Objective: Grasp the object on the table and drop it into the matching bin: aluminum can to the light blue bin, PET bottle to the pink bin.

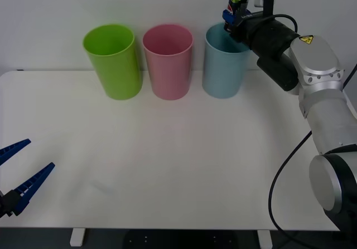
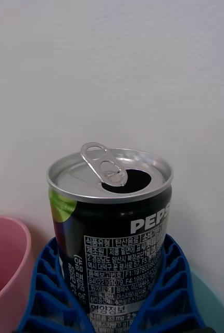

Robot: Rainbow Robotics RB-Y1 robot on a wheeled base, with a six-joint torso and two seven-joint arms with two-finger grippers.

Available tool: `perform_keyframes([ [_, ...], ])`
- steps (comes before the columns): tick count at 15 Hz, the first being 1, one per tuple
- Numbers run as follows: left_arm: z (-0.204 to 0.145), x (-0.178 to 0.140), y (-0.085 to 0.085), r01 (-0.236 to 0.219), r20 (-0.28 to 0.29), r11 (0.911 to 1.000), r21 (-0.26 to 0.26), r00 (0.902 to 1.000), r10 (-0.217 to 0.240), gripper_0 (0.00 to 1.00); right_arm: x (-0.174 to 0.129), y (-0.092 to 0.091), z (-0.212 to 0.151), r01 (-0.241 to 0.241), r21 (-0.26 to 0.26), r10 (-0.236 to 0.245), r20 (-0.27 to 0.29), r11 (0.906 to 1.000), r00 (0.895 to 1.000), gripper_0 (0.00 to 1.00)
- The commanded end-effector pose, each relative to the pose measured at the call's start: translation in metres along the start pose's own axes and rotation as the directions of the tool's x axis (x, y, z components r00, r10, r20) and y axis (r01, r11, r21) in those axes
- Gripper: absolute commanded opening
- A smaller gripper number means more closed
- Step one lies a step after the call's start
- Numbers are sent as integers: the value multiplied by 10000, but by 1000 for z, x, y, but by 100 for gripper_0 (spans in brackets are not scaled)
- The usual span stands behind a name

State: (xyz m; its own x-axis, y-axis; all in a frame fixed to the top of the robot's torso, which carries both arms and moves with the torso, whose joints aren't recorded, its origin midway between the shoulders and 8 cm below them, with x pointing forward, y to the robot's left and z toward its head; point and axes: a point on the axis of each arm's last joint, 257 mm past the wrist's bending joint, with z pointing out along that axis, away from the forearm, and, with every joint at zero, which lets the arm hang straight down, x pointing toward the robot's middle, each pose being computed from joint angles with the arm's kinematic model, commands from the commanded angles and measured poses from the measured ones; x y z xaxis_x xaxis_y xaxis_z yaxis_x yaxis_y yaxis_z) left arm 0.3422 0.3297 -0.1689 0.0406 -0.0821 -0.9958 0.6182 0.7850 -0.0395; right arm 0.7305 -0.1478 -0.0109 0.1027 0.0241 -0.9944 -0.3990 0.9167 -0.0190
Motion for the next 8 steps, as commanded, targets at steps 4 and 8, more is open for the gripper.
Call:
perform_keyframes([
  [4, 0, 0, 0, 0, 0, 10000, 0, 10000, 0, 100, 0, -3, -1, 152, 60, -152, 16, 9999, 9999, 100],
  [8, 0, 0, 0, 0, 0, 10000, 0, 10000, 0, 100, -1, -4, -1, 334, 54, -335, 44, 9994, 9994, 100],
])
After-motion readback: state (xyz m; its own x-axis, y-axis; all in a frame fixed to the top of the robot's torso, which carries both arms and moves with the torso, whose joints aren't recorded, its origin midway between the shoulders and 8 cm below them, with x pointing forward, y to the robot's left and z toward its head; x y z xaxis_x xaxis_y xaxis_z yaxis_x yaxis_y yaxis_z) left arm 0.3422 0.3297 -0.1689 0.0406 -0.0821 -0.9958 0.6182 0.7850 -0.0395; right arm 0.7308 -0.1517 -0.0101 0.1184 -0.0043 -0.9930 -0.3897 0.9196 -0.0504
